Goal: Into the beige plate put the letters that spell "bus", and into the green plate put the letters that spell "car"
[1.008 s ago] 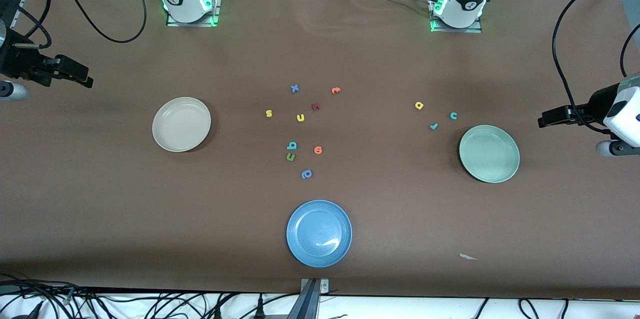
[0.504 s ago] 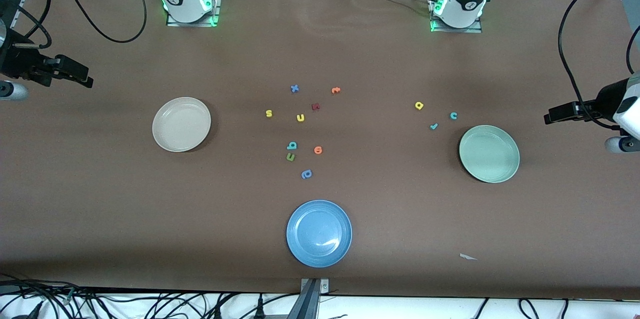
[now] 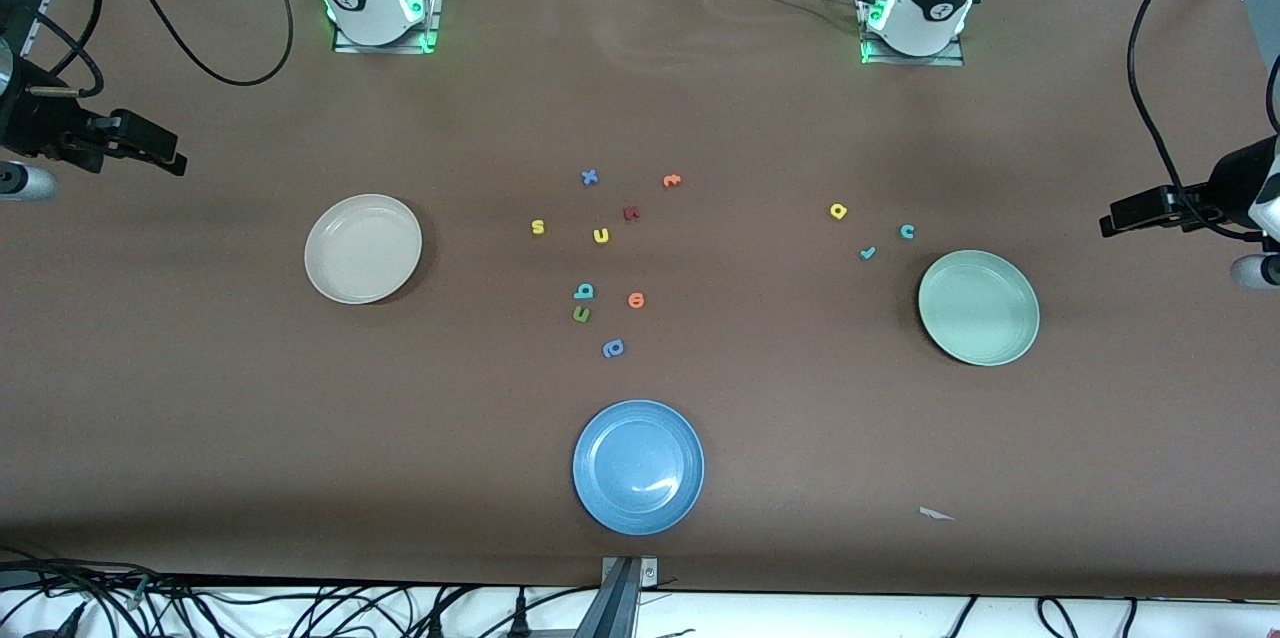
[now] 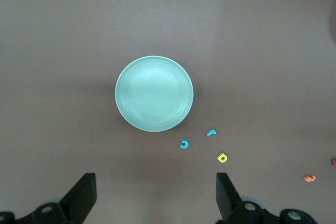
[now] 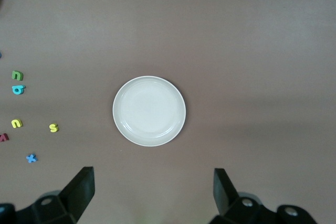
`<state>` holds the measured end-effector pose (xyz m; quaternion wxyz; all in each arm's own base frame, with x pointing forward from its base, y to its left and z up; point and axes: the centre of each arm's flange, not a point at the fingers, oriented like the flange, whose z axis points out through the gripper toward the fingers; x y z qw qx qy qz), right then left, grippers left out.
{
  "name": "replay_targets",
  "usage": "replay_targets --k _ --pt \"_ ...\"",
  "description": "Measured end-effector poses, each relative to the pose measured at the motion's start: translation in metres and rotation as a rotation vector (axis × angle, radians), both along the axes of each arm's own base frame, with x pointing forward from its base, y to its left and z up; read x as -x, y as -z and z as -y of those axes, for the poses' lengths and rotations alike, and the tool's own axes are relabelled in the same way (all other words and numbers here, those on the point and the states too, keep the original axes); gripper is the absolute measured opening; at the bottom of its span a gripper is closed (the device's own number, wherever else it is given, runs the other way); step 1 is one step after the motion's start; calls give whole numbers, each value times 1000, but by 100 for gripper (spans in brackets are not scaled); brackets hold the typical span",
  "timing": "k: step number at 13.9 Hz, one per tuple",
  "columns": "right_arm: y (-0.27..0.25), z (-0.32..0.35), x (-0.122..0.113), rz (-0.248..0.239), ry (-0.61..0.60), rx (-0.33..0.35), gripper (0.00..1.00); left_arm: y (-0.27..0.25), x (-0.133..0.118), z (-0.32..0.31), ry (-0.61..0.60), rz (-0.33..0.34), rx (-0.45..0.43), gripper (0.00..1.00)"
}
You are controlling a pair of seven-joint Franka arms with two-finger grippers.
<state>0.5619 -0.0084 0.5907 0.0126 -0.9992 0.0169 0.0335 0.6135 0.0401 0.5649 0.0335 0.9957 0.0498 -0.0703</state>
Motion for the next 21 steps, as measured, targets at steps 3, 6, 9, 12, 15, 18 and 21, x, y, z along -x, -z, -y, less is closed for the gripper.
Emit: replay_targets --k 3,6,9,12,15,18,21 --pt "0 0 0 0 0 0 100 1 0 2 4 -5 1 100" --pt "0 0 0 0 0 0 100 5 0 2 4 -14 1 100" --pt "0 0 0 -1 0 0 100 8 3 5 11 -38 4 100" --pt "0 0 0 -2 0 0 100 8 3 6 12 -41 4 100" --pt "0 0 0 -2 0 0 100 8 3 6 13 -42 4 100" --pt "0 0 0 -2 0 0 100 8 3 7 13 -42 4 100" --pt "0 0 0 -2 0 0 100 8 3 7 13 -42 4 100"
